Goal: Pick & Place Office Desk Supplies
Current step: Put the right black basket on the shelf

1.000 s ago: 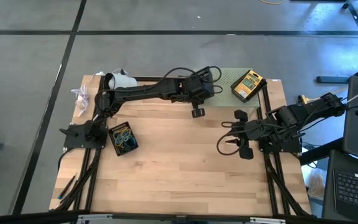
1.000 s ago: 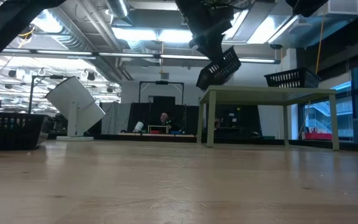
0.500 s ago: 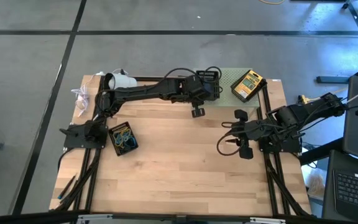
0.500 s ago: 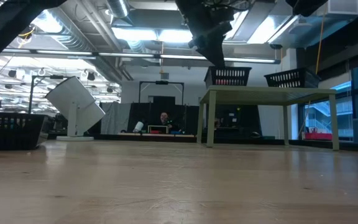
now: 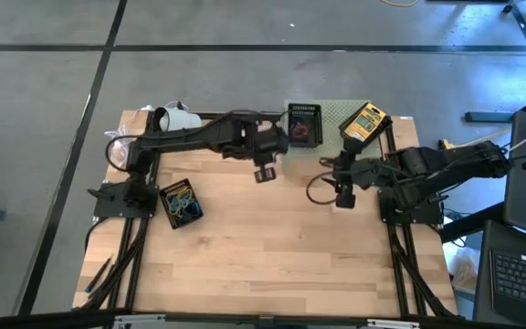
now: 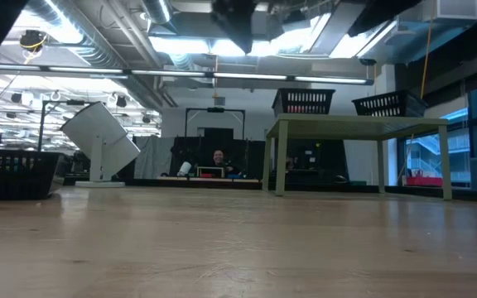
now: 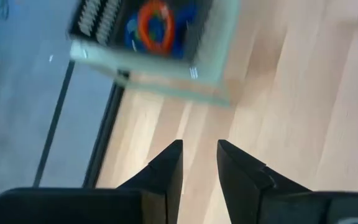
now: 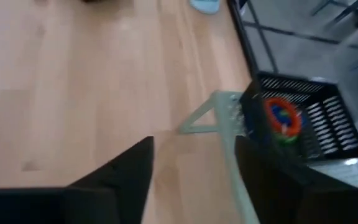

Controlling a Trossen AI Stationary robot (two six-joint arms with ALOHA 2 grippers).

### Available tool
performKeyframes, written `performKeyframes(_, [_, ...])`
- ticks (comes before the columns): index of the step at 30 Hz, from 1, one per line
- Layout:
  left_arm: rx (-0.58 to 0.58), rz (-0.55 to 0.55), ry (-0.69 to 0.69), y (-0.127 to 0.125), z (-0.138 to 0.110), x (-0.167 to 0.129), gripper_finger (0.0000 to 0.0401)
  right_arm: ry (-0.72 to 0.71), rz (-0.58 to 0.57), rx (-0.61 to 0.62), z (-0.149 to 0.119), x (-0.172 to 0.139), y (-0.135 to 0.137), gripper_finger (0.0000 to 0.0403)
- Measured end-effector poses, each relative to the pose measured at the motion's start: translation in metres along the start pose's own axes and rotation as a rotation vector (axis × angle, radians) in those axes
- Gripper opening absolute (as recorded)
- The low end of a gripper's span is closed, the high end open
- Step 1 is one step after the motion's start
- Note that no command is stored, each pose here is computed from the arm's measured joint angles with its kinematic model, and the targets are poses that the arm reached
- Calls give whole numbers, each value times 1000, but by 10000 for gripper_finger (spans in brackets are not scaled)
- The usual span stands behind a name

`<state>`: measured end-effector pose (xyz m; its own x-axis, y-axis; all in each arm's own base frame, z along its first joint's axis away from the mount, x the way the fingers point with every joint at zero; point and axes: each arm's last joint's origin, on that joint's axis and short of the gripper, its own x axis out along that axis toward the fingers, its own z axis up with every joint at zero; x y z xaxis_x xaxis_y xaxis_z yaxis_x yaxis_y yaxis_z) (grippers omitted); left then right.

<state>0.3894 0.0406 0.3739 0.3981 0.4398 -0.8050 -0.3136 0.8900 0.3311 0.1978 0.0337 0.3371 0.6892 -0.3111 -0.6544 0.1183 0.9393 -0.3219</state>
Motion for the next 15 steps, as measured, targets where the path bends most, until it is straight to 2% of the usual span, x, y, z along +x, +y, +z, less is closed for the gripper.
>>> performKeyframes(3, [14,32,74,-10,-10,-5,90,6,-32,-61,3,10,-8,260])
performKeyframes(6, [36,60,158,-18,-21,-12,86,22,-44,-101,7,23,-16,283])
performKeyframes(9, [47,99,206,-27,-29,-18,79,55,-64,-126,10,42,-25,285])
performKeyframes(12, [47,100,177,-34,-30,-25,71,96,-114,-145,10,60,-40,279])
performKeyframes(15, [56,89,153,-38,-32,-36,64,106,-90,-119,9,72,-54,270])
